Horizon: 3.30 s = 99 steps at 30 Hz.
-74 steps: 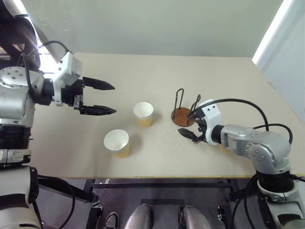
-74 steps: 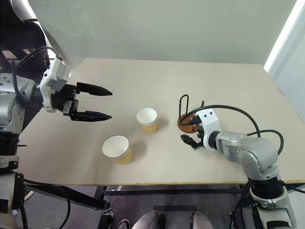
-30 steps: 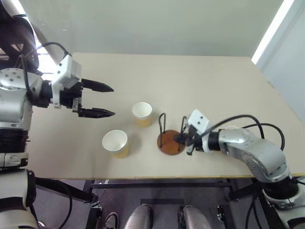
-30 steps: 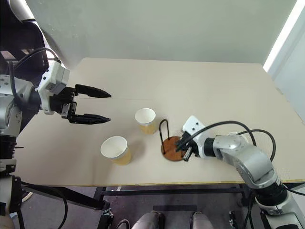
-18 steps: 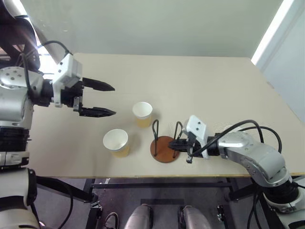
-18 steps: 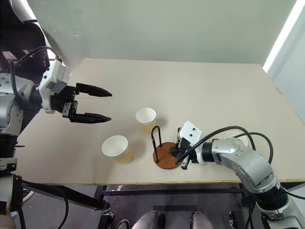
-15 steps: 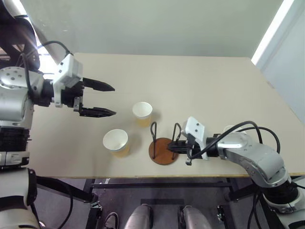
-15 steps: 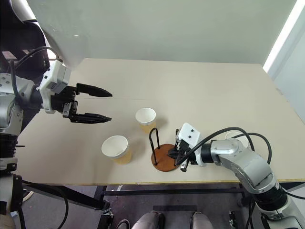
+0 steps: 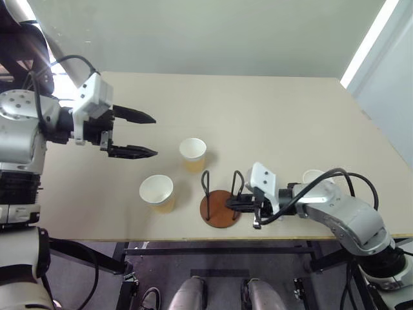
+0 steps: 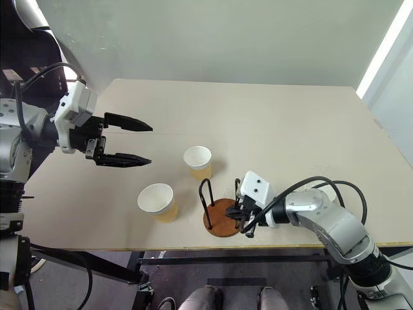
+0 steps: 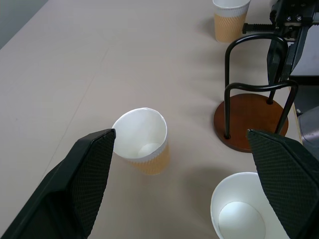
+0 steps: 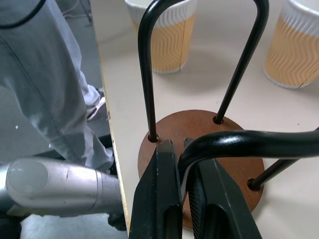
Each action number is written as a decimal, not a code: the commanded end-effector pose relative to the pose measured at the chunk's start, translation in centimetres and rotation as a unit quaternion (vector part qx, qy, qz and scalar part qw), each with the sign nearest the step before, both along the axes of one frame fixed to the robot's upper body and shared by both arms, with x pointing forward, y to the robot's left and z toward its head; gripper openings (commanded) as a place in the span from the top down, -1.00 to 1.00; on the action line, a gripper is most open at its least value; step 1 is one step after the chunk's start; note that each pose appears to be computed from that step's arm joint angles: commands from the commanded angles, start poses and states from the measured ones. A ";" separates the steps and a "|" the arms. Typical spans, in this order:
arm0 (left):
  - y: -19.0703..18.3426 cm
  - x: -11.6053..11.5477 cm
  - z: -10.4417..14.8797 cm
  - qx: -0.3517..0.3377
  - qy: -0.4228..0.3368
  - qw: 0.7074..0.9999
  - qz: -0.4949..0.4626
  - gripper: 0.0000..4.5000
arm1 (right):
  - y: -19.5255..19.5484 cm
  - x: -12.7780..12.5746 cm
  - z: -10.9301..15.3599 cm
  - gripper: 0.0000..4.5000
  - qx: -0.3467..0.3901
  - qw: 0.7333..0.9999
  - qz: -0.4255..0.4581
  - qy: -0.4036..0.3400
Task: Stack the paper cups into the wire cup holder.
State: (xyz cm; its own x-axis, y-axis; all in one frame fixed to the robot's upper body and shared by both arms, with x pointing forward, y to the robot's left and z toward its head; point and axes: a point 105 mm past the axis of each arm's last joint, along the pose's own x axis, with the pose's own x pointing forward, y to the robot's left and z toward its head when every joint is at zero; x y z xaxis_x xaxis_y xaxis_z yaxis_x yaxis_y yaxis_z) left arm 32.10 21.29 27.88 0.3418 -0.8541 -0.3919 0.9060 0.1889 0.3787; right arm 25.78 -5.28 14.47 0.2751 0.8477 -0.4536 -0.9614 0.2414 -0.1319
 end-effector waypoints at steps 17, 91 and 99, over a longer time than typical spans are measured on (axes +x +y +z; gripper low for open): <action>-0.3 -0.3 2.1 0.000 -0.031 0.999 -0.027 -1.00 | -7.9 -0.2 4.0 -0.98 -0.125 0.988 -0.057 -0.070; -0.1 -7.2 3.0 -0.159 0.053 0.983 -0.076 -1.00 | -15.2 1.8 4.3 0.60 -0.250 0.963 -0.070 -0.070; -0.3 -7.1 2.9 -0.157 0.056 0.983 -0.079 -1.00 | -15.5 2.4 2.5 -0.68 -0.269 0.958 -0.072 -0.064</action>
